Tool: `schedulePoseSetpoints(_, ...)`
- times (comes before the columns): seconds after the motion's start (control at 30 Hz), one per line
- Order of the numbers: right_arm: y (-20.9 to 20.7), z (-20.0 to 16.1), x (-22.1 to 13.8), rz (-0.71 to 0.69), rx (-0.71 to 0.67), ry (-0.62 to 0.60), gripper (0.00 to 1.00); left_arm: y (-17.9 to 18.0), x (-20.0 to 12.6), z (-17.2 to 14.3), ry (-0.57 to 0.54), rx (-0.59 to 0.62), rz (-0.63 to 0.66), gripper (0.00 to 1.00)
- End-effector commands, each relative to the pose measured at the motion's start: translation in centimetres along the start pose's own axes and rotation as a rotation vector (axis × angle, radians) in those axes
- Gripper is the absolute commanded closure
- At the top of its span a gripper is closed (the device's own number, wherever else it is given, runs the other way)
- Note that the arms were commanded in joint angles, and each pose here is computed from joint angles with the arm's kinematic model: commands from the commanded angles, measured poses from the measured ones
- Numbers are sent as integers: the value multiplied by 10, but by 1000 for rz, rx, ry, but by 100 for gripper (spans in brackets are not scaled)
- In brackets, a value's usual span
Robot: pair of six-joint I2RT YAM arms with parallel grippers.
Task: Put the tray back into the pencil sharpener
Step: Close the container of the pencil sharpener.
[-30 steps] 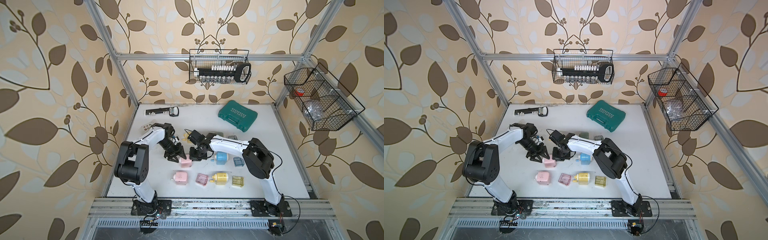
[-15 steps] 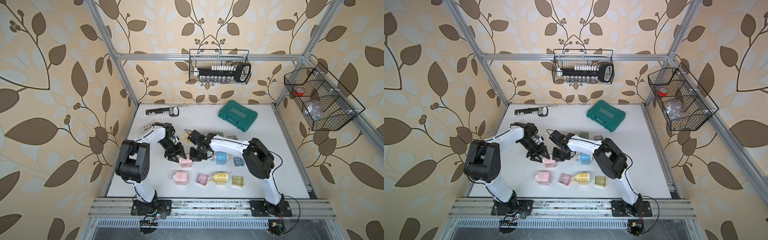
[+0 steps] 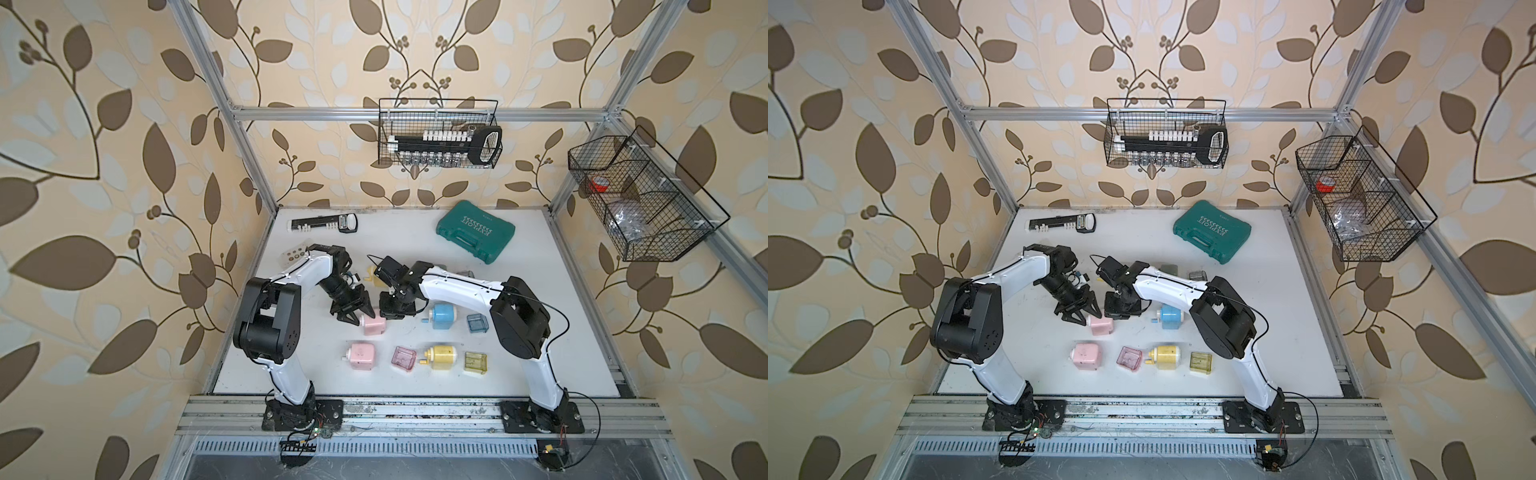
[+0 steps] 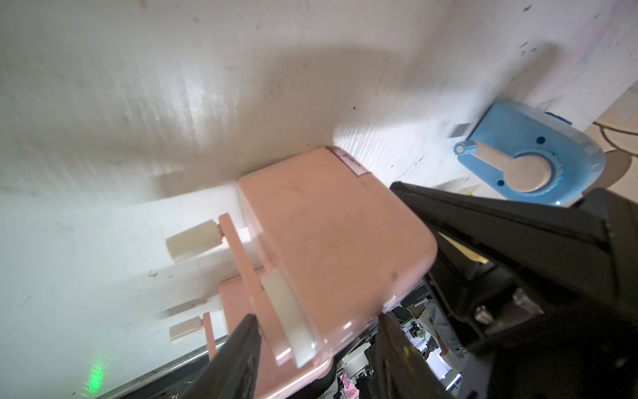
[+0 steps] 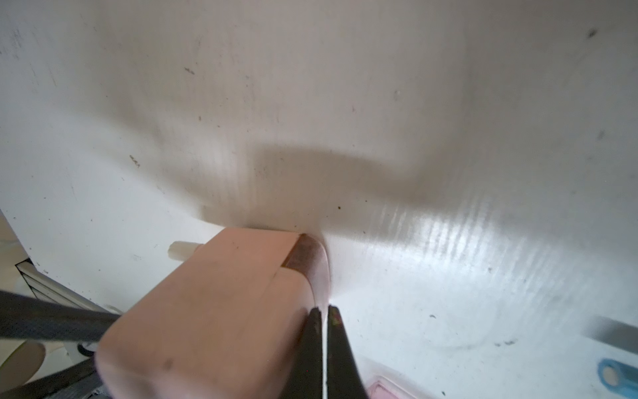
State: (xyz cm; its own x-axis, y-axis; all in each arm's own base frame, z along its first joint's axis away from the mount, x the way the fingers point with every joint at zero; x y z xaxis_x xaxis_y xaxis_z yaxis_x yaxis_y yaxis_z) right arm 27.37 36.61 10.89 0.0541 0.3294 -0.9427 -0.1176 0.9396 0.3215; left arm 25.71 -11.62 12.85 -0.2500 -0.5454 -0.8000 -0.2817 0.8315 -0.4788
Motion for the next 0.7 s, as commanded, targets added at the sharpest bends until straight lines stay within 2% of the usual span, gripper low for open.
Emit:
schedulePoseSetpoints(0.0,10,4,-31,8,-32,-62,97,0,12,21,-85,66,63,44)
schedulePoseSetpoints(0.27,2,4,-41,-22,-59,-79,92,-4,6,24,-113,70,62,43)
schedulePoseSetpoints(0.67,2,5,-48,-34,-67,-95,90,-4,-1,21,-147,71,86,39)
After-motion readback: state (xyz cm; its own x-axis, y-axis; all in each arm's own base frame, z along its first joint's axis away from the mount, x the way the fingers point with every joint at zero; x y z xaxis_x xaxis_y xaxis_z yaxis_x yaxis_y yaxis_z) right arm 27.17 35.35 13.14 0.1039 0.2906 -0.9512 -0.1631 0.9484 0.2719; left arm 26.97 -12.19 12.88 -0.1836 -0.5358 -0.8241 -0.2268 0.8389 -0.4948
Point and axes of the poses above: each gripper's point midway between its finger pads, its own x axis out along the fingers, its own y axis along the line the jaws close on, z = x × y, the point moved 6 cm from there along -x, back along the fingers, and after that the axes turned 5 degrees about -x, right-handed, at the moved point
